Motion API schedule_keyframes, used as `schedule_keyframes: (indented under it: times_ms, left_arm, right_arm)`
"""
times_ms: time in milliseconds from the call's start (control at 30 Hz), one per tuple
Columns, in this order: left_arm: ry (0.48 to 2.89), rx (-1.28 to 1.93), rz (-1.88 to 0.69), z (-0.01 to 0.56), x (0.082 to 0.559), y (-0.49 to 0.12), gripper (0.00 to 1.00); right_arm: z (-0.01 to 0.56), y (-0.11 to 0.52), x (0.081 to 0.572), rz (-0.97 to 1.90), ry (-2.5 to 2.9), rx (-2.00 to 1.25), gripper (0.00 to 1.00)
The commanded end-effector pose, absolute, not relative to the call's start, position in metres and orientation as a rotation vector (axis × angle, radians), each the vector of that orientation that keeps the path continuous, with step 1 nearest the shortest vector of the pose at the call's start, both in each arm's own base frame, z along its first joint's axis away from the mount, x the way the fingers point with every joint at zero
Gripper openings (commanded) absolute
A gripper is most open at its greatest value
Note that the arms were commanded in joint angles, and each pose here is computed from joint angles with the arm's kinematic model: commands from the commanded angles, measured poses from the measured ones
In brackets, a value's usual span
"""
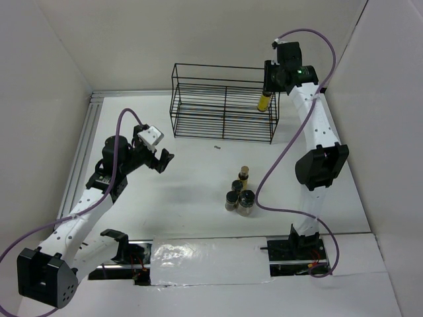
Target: Organize the condiment bottles
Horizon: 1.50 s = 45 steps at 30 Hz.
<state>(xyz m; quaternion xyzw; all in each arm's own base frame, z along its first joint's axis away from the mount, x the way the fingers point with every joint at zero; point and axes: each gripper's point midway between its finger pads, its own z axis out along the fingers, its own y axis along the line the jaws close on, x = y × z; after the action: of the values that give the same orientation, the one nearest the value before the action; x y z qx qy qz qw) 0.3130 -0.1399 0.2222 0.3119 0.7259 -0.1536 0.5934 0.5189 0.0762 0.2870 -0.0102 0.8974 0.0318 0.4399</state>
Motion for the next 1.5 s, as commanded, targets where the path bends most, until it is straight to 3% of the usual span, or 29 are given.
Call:
schedule_keyframes:
  times_ms: [0, 100, 267, 433, 867, 1000, 1100, 1200, 1367, 1467]
  left_arm:
    - [1.655, 0.73, -0.344, 0.228, 0.313, -0.138, 0.99]
    - [1.661, 0.731, -0.344, 0.225, 0.312, -0.139, 0.99]
    - [1.662, 0.733, -0.342, 0.225, 0.312, -0.138, 0.99]
    - [1.665, 0.732, -0.336, 0.224, 0.313, -0.137, 0.99]
    - [1.663, 0.738, -0.321, 0.221, 0.314, -0.134, 0.99]
    - [1.656, 0.744, -0.314, 0.221, 0.314, -0.134, 0.99]
    - [1.656, 0.742, -0.313, 0.222, 0.314, -0.134, 0.99]
    - [1.661, 0.742, -0.31, 0.222, 0.314, -0.133, 0.99]
    - [1.655, 0.748, -0.313, 0.222, 0.315, -0.134, 0.99]
    - [1.645, 0.751, -0.319, 0.225, 0.315, -0.136, 0.99]
  right_arm:
    - [0.292, 0.071, 0.524, 0.065, 2.217, 0.001, 0.0]
    - [0.284, 0.072, 0.528, 0.062, 2.229, -0.001, 0.0]
    - [0.278, 0.073, 0.534, 0.065, 2.222, -0.002, 0.28]
    - [0.282, 0.074, 0.539, 0.071, 2.19, -0.006, 0.45]
    - [0.291, 0.083, 0.547, 0.115, 2.131, -0.051, 0.56]
    - [0.291, 0.08, 0.549, 0.101, 2.11, -0.033, 0.44]
    - [0.294, 0.082, 0.547, 0.107, 2.109, -0.029, 0.61]
    - [0.3, 0.079, 0.54, 0.077, 2.102, -0.01, 0.73]
    - [0.311, 0.071, 0.532, 0.044, 2.057, 0.014, 0.77]
    - [0.312, 0.07, 0.525, 0.043, 2.072, 0.011, 0.85]
